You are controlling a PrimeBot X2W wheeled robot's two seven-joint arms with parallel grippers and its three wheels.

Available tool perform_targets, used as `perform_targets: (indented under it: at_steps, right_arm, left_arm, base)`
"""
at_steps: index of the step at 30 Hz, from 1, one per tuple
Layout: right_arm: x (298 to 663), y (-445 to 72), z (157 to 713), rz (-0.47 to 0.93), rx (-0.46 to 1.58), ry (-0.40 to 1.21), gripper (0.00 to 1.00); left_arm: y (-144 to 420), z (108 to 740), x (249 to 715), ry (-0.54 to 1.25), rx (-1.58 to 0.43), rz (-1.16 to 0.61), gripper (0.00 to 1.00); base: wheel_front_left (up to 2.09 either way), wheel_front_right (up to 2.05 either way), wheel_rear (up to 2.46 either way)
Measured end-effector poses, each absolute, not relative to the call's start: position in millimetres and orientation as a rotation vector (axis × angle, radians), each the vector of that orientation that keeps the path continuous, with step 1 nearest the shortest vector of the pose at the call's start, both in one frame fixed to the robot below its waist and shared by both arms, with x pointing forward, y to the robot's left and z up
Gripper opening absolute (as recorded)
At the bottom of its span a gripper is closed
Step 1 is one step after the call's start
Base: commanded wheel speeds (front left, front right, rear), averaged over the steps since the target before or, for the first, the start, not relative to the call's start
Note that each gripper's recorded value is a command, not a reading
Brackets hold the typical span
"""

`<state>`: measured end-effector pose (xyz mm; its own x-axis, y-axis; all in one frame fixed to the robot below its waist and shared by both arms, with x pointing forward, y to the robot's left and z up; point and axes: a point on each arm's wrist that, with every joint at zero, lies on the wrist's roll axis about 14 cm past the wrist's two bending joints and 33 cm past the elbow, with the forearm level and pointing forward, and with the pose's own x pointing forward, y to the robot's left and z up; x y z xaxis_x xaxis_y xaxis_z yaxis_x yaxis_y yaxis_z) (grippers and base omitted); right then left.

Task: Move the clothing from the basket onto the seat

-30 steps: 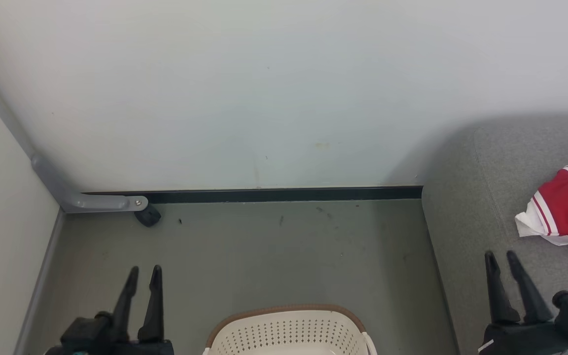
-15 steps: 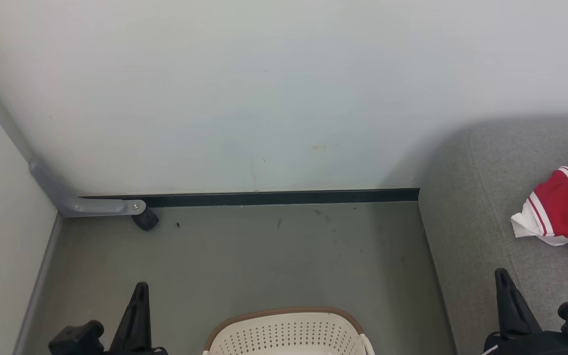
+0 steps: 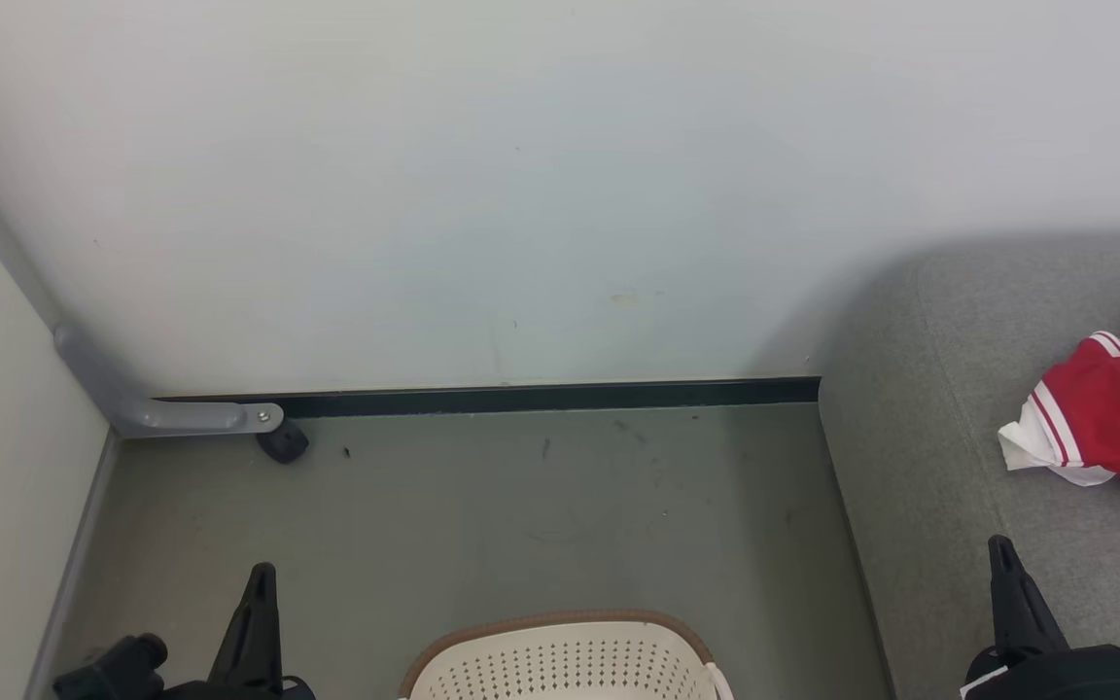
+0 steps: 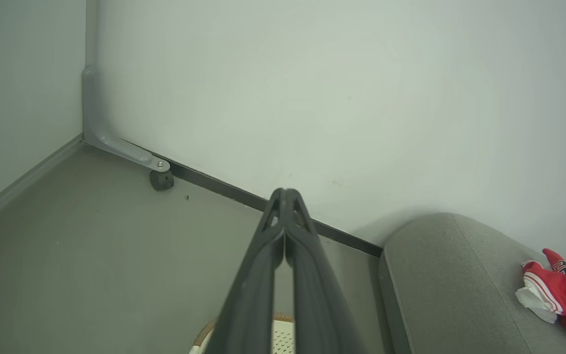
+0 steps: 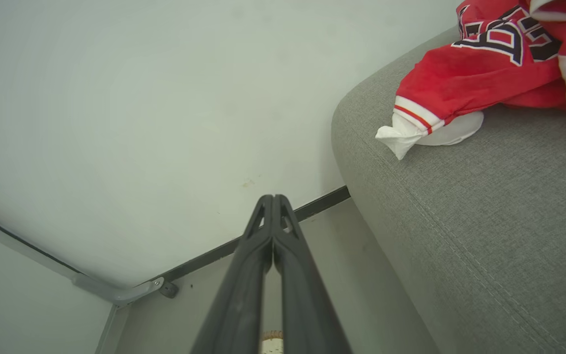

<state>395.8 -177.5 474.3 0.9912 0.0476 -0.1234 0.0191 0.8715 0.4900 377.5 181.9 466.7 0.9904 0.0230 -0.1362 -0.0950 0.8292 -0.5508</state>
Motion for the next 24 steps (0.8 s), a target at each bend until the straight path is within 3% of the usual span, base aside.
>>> perform_targets:
  at_steps: [24]
  right_arm:
    - [391.8,-187.9,470.4,-0.052,0.862,0.164,0.0]
  left_arm:
    - [184.6,463.7,377.9,0.159,-0.911,0.088,0.0]
  base:
    - [0.0,0.0,0.0]
